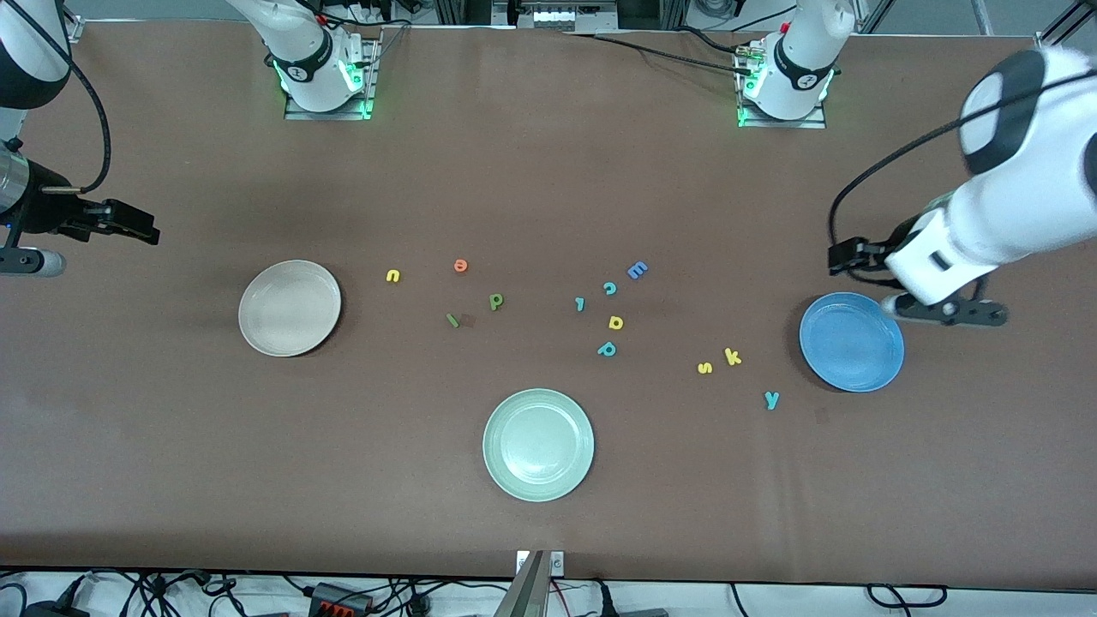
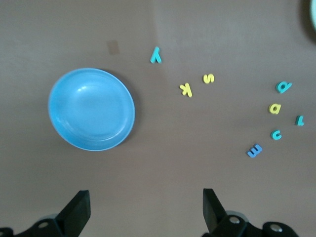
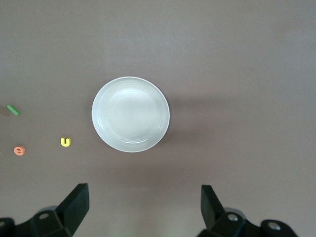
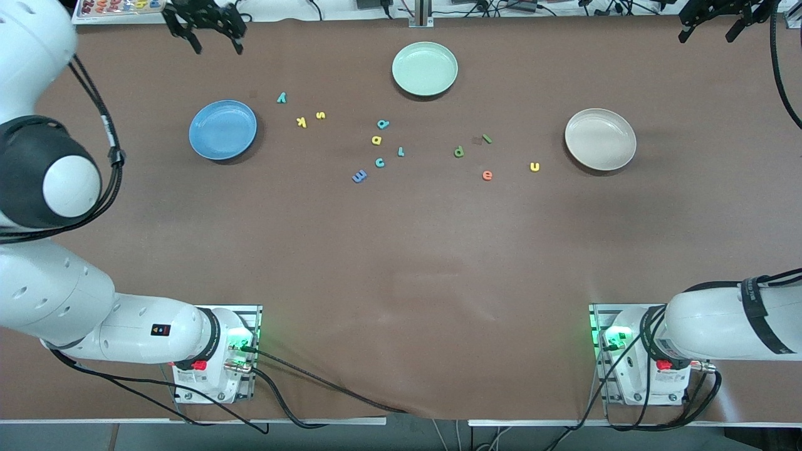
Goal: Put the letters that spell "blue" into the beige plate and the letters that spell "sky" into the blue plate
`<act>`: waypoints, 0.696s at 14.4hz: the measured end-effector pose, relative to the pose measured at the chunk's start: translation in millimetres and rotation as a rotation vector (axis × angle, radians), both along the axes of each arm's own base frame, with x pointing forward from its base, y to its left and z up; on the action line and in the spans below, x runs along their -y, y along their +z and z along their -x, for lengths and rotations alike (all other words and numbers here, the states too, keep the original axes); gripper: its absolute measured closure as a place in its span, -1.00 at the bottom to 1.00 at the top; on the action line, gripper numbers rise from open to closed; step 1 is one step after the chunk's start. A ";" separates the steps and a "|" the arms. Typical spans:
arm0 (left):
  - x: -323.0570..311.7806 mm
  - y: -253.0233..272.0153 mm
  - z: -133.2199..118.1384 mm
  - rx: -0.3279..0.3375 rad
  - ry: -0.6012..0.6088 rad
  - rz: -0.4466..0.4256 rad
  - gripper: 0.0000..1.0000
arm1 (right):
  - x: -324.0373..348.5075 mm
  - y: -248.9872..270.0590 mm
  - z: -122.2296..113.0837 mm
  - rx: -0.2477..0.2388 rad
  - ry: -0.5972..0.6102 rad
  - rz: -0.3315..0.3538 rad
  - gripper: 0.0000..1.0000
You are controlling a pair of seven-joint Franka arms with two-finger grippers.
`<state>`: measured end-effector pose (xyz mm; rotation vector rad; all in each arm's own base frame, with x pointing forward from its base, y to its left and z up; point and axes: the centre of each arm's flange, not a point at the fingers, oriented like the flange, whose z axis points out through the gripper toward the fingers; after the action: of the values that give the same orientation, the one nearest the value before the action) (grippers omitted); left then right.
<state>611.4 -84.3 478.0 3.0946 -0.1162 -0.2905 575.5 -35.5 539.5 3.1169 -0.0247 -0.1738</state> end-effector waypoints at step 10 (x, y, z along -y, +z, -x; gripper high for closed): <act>37.3 -141.6 -44.0 0.008 -0.036 0.012 -1.00 | -109.7 -100.9 -21.6 -0.109 0.162 -0.003 -1.00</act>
<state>655.4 -121.6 336.3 3.0851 -0.1741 -0.2775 597.2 74.2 438.6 3.0882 0.2295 -0.3400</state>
